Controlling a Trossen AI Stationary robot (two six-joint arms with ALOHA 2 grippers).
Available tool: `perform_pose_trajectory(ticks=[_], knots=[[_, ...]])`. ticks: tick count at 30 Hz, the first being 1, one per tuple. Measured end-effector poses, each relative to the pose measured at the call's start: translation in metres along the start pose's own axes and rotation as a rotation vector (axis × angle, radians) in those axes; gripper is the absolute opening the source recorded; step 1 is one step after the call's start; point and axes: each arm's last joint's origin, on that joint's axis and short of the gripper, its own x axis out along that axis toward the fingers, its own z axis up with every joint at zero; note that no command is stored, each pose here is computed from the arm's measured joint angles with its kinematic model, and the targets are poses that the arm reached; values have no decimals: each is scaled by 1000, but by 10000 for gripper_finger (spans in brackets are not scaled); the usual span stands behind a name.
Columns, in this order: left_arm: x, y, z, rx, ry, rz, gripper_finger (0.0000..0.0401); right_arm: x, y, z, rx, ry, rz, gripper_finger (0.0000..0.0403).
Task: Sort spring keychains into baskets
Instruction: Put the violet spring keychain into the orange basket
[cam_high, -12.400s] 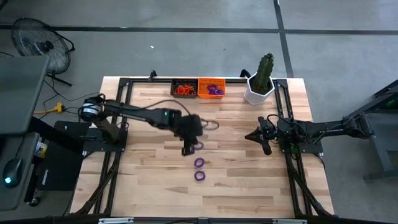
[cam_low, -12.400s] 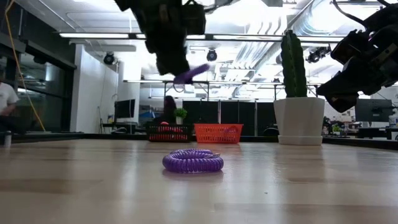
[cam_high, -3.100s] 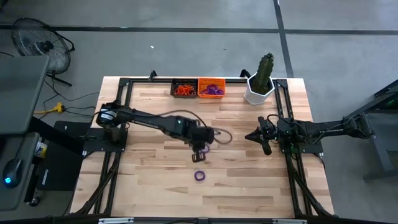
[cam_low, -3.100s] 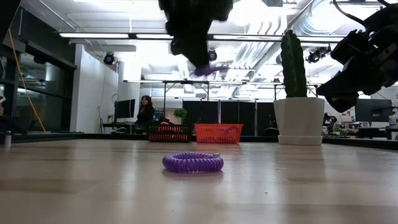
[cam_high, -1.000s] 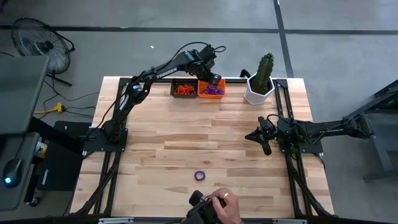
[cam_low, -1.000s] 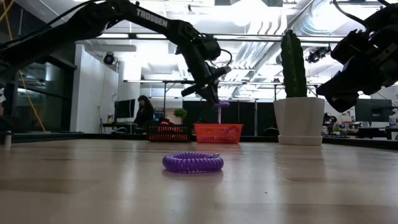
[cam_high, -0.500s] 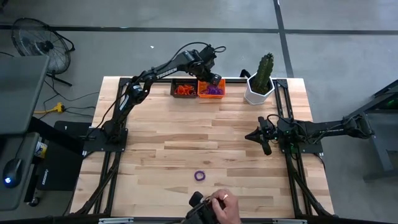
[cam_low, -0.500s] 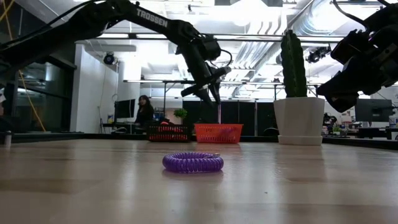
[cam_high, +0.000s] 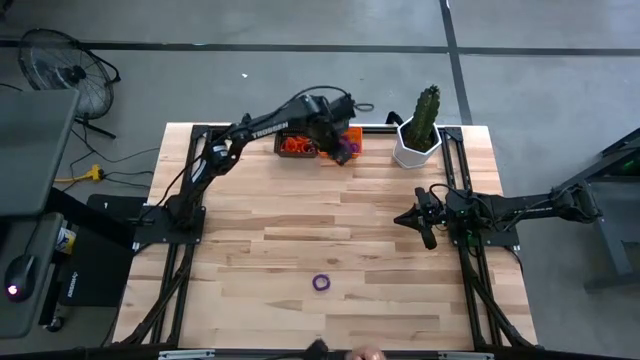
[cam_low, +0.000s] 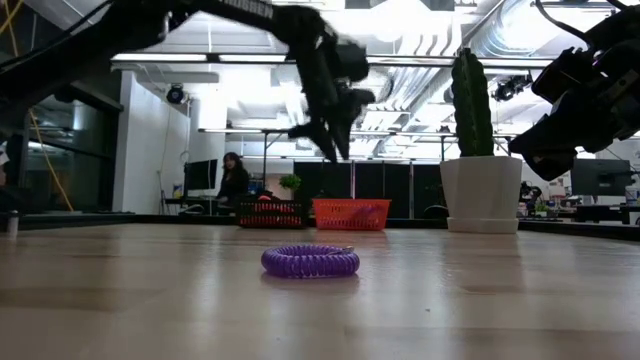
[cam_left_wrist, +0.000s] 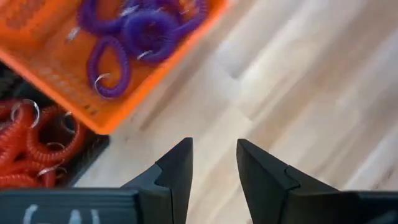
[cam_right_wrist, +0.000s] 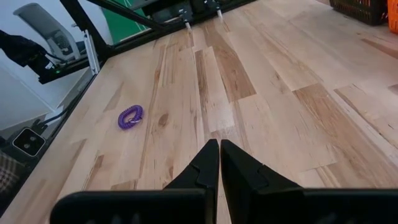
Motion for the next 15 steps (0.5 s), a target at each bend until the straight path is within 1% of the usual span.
perform_pose_trajectory(ticks=[2,5,7,10,13,15], knots=[[-7,-17,-8,65,0,14,123,0,0,0,0,0,0,12],[-8,-38,-27,167,82,53,123,0,0,0,0,0,0,12],[-7,-55,-37,248,107,58,123,0,0,0,0,0,0,12],[-9,-82,-56,386,157,46,123,0,0,0,0,0,0,12],[-8,-109,-78,544,222,7,123,0,0,0,0,0,0,12],[-8,-126,-94,613,263,-17,123,0,0,0,0,0,1,12]])
